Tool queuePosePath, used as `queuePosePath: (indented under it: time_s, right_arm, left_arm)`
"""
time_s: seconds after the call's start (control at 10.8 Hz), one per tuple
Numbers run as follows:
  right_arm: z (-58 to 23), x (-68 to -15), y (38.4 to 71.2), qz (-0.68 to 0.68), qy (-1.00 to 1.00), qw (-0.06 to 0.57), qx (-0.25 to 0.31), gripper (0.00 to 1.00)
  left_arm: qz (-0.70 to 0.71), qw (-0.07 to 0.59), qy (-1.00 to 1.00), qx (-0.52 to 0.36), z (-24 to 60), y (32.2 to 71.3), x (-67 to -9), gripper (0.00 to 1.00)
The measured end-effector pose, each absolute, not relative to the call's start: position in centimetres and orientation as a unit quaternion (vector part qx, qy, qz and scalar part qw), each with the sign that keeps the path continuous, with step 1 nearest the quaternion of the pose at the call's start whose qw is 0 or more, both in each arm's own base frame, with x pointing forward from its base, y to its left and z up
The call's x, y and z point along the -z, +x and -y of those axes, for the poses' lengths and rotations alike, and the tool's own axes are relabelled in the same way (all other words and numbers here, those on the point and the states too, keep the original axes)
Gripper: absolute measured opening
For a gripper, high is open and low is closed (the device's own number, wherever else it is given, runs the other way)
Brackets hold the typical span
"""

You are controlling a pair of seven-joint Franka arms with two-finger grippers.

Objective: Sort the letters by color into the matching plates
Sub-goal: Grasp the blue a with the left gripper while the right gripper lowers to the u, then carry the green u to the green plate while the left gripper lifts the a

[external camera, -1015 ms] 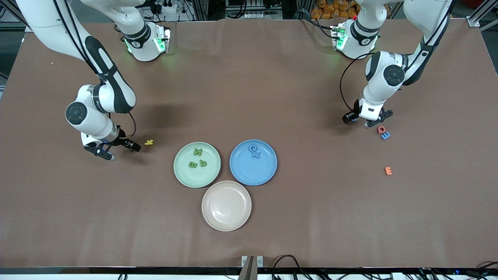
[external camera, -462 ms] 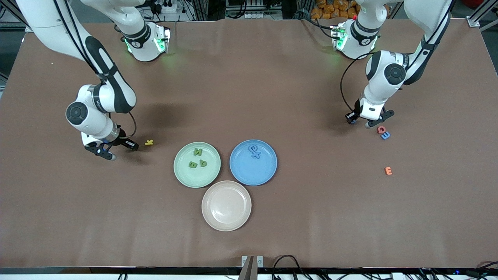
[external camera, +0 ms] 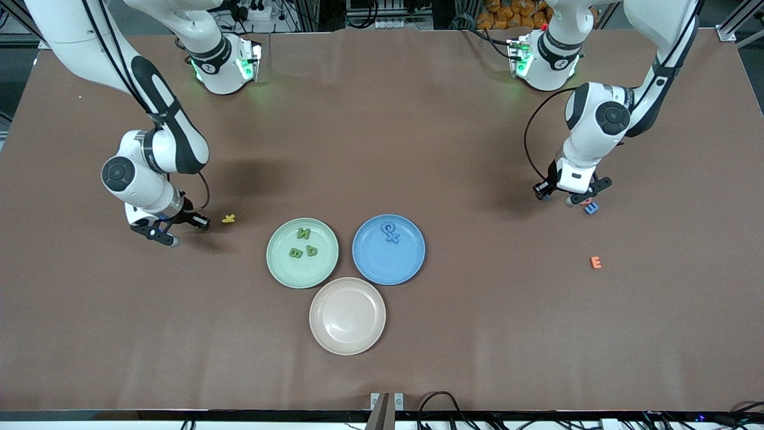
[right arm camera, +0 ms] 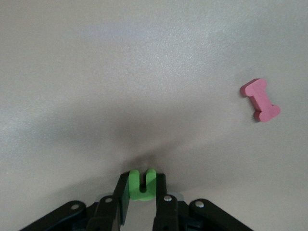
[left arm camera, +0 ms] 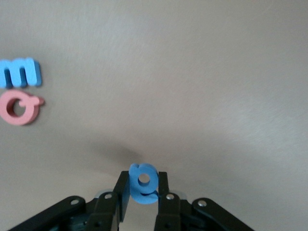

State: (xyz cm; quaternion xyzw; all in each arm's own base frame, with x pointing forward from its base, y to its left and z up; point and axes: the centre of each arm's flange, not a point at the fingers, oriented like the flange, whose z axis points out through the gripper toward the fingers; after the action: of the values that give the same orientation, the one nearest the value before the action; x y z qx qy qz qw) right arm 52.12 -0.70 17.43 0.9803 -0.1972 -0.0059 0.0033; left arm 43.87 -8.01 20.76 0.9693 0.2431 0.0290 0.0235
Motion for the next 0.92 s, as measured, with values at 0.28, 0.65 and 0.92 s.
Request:
queuePosePath:
  time_s: [0.28, 0.65, 0.92]
  right_arm:
    - [0.7, -17.4, 52.1, 0.178, 0.984, 0.003, 0.006, 0.26]
    - [1.3, -18.1, 52.9, 0.072, 0.997, 0.004, 0.006, 0.26]
    - [0.9, -20.9, 55.2, 0.018, 1.0, 0.002, 0.023, 0.26]
  left_arm:
    - [-0.239, 0.021, 0.97, -0.037, 8.7, 46.7, -23.5, 0.28]
    - [-0.235, 0.017, 0.971, -0.039, 9.8, 50.1, -26.9, 0.28]
    - [-0.23, 0.015, 0.972, -0.041, 10.8, 52.2, -29.7, 0.28]
